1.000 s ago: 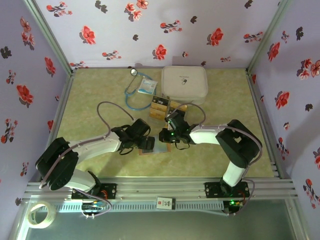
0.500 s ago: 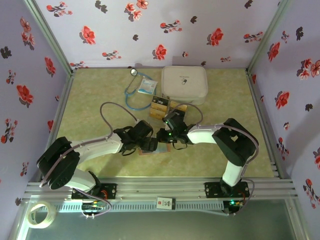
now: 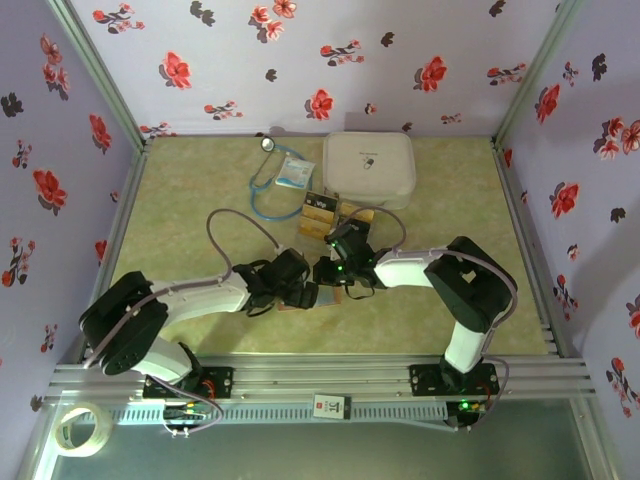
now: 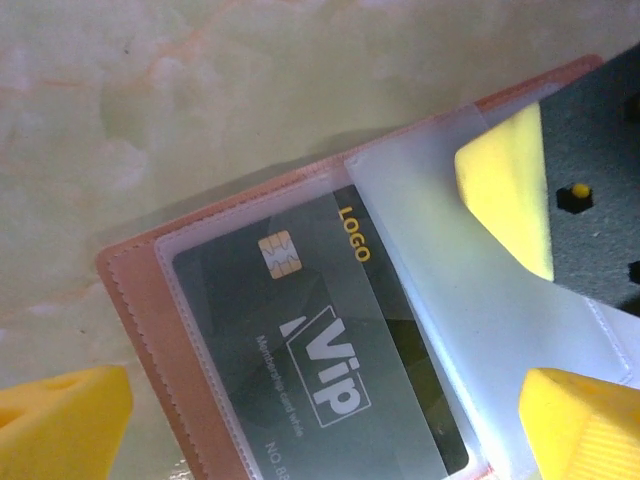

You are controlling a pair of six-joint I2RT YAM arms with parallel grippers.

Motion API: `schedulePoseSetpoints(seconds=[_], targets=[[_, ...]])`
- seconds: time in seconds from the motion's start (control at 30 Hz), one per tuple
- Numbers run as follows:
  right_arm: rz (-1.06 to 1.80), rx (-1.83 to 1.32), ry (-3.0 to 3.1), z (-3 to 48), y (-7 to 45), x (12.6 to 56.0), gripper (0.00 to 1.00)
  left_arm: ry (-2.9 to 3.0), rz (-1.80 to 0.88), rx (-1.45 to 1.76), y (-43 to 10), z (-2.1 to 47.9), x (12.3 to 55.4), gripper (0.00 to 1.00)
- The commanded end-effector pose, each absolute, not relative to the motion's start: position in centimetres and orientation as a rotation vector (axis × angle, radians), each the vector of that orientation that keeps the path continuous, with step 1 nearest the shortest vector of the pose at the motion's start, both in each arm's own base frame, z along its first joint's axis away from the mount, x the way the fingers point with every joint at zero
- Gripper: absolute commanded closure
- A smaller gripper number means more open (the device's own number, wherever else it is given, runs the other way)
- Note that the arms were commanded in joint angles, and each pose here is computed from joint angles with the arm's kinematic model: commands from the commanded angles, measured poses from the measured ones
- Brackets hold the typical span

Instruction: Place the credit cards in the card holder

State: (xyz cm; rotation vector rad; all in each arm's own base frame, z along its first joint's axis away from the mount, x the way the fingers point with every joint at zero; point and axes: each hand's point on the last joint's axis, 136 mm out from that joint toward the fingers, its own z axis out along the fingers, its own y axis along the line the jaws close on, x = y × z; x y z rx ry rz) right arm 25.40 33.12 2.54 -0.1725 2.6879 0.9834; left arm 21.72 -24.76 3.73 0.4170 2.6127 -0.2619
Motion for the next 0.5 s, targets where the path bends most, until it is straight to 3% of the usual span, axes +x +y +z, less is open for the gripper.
schedulePoseSetpoints(seconds=[0.0,0.27,0.47], targets=[[1.004,-0.159,2.698,2.4,33.7,25.2,0.90,2.596,-0.210,0.464,-24.6,2.8,21.6,0.00],[1.016,-0.164,2.673,3.7,33.9,25.5,0.87,2.618,-0.159,0.468,-23.8,1.6,21.3,0.00],[0.974,-0.137,2.625,5.7,32.6,26.3,0.67,2.623,-0.153,0.461,-23.4,1.4,21.2,0.00]])
